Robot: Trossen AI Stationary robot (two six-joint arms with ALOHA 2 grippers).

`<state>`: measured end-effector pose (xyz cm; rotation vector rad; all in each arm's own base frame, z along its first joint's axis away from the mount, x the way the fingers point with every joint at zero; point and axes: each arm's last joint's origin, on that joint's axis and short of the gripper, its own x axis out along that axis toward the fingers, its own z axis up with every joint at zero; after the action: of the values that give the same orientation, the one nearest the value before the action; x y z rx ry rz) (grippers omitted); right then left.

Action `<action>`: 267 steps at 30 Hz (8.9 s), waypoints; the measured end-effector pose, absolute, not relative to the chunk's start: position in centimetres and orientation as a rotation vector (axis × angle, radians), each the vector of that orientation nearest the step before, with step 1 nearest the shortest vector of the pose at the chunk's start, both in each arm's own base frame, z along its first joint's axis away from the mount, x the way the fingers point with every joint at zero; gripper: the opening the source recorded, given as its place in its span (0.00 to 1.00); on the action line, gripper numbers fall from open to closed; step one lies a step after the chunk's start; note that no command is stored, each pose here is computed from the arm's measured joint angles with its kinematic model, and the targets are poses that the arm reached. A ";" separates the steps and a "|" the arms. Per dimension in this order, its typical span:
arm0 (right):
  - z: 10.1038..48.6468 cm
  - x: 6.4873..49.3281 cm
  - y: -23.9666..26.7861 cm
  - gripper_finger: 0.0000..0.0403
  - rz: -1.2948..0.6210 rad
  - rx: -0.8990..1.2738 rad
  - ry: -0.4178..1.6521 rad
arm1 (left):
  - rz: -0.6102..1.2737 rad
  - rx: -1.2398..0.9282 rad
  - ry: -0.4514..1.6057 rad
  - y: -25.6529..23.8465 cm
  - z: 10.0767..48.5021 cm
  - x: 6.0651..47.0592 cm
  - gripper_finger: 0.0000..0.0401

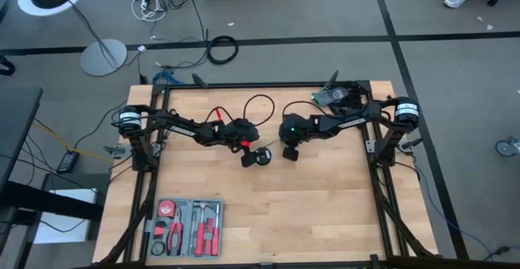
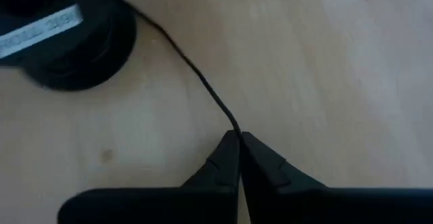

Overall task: Coil cords
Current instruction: Uncoil the black wire from the spool

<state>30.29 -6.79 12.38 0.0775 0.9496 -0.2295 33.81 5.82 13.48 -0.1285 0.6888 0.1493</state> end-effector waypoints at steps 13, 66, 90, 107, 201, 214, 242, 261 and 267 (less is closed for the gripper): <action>13.7 28.7 -0.1 0.00 -0.238 0.146 1.076 | 0.152 -0.137 0.707 5.8 13.4 33.7 0.98; 18.0 17.6 13.6 0.08 -0.722 0.430 0.683 | 0.165 -0.130 0.760 5.7 14.3 32.8 0.99; 24.6 20.0 8.4 0.42 -0.461 0.334 0.567 | 0.161 -0.132 0.762 5.7 14.2 32.8 0.99; 25.0 24.3 3.9 0.49 -0.431 0.201 0.499 | 0.162 -0.130 0.744 5.7 14.4 32.9 0.98; 15.6 24.4 12.2 0.25 -0.361 0.484 0.950 | 0.025 -0.259 0.698 2.4 13.9 33.0 0.99; 15.5 25.2 13.4 0.01 -0.272 0.480 0.888 | -0.088 -0.220 0.608 -3.7 14.9 33.7 0.98; 10.4 34.8 6.5 0.00 -0.267 0.288 0.676 | -0.049 -0.219 0.643 -3.3 14.1 35.0 0.98; 11.6 33.7 5.6 0.00 -0.051 0.401 0.817 | -0.035 -0.280 0.620 -1.0 14.7 35.5 0.99; 11.4 33.4 5.1 0.00 -0.056 0.412 0.862 | 0.003 -0.283 0.642 -0.5 14.7 35.4 0.99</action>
<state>33.36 5.09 11.43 0.4119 0.8620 -0.0558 35.36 -0.49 14.69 -0.2835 0.6423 0.0032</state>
